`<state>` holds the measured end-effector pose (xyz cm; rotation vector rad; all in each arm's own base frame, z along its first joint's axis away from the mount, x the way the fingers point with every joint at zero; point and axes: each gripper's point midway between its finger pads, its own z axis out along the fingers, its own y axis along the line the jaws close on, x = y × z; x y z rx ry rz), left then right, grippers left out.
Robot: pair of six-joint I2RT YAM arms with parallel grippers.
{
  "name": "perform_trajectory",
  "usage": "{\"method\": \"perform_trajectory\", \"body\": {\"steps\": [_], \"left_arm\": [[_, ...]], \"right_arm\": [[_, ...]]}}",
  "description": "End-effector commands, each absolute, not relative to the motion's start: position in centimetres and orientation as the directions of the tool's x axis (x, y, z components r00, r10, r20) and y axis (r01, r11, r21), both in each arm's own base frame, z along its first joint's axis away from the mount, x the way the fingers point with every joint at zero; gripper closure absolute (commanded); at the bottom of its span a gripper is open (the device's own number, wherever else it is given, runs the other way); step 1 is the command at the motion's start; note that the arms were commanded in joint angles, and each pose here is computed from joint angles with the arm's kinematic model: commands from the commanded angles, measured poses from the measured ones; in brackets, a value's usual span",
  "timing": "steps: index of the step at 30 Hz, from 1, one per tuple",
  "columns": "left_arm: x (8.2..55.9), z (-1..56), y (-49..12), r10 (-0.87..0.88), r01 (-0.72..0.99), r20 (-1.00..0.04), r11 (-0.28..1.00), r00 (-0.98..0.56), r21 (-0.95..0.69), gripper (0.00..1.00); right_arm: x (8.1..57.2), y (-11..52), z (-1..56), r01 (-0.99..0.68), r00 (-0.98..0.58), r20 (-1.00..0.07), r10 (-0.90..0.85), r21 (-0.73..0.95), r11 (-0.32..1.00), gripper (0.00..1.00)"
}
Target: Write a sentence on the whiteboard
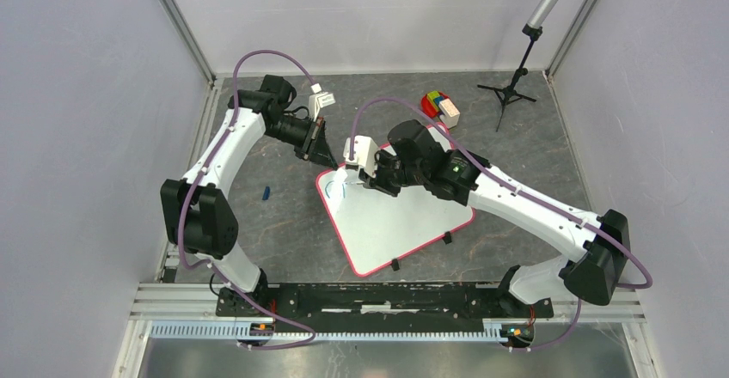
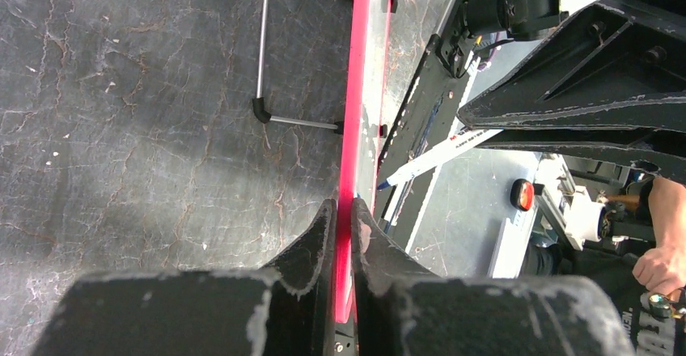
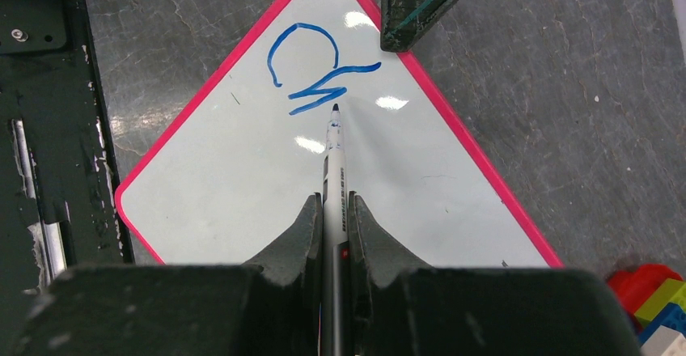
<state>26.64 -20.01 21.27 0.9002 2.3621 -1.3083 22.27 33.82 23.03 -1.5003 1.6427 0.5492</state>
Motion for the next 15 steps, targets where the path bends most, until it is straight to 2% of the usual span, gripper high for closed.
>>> {"method": "perform_trajectory", "body": {"steps": [1, 15], "left_arm": [[26.1, 21.2, -20.4, 0.420, 0.681, -0.541, 0.364, -0.729, -0.635, 0.98], [25.9, 21.2, -20.5, 0.421, 0.681, -0.539, 0.363, -0.729, -0.637, 0.98]], "right_arm": [[22.5, 34.3, 22.8, -0.958, 0.064, -0.808, -0.586, -0.214, 0.191, 1.00], [23.1, 33.6, 21.9, -0.949, 0.050, -0.790, -0.611, -0.229, 0.218, 1.00]]}}
